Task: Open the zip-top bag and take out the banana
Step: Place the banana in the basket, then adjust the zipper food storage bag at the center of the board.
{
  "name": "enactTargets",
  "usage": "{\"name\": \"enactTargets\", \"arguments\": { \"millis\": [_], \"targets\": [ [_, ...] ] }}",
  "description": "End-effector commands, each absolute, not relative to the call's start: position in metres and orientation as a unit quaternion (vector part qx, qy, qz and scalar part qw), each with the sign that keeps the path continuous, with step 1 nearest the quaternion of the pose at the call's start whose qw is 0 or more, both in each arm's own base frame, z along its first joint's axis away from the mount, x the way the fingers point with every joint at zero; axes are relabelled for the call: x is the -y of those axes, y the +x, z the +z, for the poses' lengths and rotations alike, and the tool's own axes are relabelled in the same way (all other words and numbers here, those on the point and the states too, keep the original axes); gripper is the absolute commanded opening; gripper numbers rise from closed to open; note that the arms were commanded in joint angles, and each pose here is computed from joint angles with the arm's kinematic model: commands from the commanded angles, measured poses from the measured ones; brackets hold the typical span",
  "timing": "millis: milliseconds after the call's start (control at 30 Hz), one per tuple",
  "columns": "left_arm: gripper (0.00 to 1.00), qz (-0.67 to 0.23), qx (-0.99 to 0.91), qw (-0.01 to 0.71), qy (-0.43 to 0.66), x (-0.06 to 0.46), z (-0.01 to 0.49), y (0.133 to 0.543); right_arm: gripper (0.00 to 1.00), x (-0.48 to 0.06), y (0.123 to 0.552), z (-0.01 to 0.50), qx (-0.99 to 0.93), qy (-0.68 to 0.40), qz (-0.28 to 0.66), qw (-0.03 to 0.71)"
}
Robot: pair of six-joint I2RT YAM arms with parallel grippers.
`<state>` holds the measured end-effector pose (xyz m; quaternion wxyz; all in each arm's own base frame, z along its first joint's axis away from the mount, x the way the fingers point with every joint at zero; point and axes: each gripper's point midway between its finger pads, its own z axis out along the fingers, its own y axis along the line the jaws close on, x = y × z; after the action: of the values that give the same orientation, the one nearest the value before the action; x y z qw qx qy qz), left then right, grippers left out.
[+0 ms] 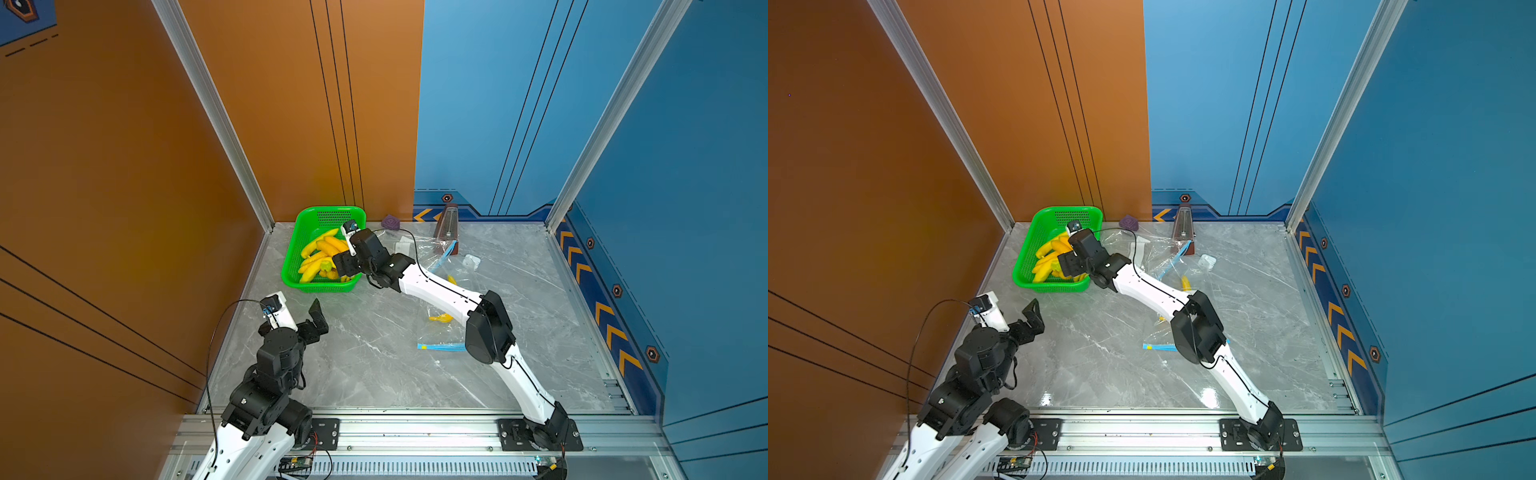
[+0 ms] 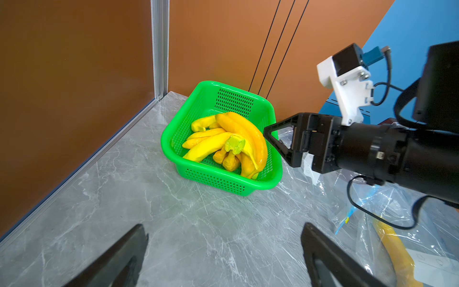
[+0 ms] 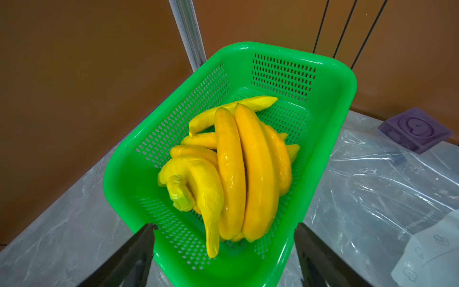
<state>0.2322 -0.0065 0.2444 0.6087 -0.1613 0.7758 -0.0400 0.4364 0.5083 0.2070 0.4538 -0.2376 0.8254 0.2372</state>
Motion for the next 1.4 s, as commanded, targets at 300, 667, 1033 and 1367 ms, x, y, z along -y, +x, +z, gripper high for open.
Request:
{"name": "enactTargets", "arguments": {
  "millis": [300, 667, 1033, 1367],
  "targets": [
    [0.99, -0.093, -0.855, 0.505, -0.076, 0.071, 0.208, 0.271, 0.85, -0.353, 0.365, 0.229, -0.862, -0.115, 0.232, 0.436],
    [0.97, -0.178, -0.873, 0.451, 0.042, 0.219, 0.168, 0.320, 0.69, -0.208, 0.263, 0.179, -0.890, 0.000, 0.201, 0.410],
    [0.98, -0.190, -0.889, 0.408, 0.087, 0.298, 0.130, 0.366, 0.59, -0.183, 0.183, 0.119, -0.912, -0.006, 0.212, 0.352],
    [0.89, -0.212, -0.901, 0.366, 0.097, 0.340, 0.094, 0.390, 0.49, -0.185, 0.191, 0.083, -0.906, 0.007, 0.196, 0.375]
  ]
}}
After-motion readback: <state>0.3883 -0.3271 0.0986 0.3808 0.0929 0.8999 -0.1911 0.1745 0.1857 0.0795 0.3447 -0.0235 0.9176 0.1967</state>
